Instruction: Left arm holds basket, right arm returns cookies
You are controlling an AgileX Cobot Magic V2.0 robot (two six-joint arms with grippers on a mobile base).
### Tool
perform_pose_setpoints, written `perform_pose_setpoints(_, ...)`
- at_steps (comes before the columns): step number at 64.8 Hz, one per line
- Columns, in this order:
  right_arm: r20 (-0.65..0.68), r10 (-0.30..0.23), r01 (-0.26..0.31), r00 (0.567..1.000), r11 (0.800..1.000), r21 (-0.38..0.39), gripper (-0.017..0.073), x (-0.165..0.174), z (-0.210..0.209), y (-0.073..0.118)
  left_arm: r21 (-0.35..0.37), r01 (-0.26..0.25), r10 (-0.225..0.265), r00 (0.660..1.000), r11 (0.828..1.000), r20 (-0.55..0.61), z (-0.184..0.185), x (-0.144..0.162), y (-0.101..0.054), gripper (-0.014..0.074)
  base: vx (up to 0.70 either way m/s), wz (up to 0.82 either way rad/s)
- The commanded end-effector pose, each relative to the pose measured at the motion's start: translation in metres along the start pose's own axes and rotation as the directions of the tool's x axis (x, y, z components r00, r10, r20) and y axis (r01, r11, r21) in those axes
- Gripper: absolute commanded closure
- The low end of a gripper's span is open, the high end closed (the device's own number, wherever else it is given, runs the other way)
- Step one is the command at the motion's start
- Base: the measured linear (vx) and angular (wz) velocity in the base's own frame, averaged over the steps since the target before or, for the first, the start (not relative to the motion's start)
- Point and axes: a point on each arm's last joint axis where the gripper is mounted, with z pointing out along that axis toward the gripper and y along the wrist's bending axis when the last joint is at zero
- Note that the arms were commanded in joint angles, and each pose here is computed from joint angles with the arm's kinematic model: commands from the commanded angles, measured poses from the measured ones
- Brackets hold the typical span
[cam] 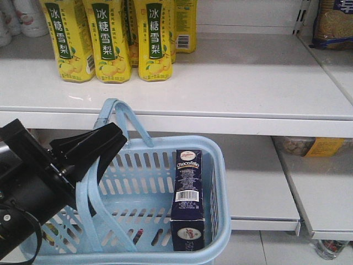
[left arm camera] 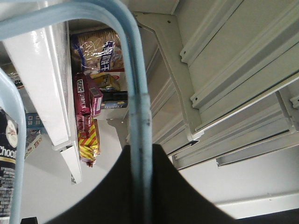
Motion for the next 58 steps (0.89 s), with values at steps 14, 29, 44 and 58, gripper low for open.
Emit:
perform_pose_setpoints(14, 0.062, -0.012, 0.012, 0.998, 1.000, 0.006, 0.0565, -0.0010, -0.0001, -0.0004, 0.172, 0.012, -0.019, 0.999, 0.985, 0.043, 0.0015, -0.0047, -0.0241, 0.0596, 0.00, 0.00)
perform_pose_setpoints(29, 0.062, -0.012, 0.012, 0.998, 1.000, 0.006, 0.0565, -0.0010, -0.0001, -0.0004, 0.172, 0.012, -0.019, 0.999, 0.985, 0.043, 0.0015, -0.0047, -0.0241, 0.0596, 0.00, 0.00)
perform_pose_setpoints(44, 0.062, -0.012, 0.012, 0.998, 1.000, 0.006, 0.0565, -0.0010, -0.0001, -0.0004, 0.172, 0.012, -0.019, 0.999, 0.985, 0.043, 0.0015, -0.0047, -0.0241, 0.0596, 0.00, 0.00)
perform_pose_setpoints(58, 0.062, -0.012, 0.012, 0.998, 1.000, 0.006, 0.0565, -0.0010, -0.0001, -0.0004, 0.172, 0.012, -0.019, 0.999, 0.985, 0.043, 0.0015, -0.0047, -0.0241, 0.0596, 0.00, 0.00)
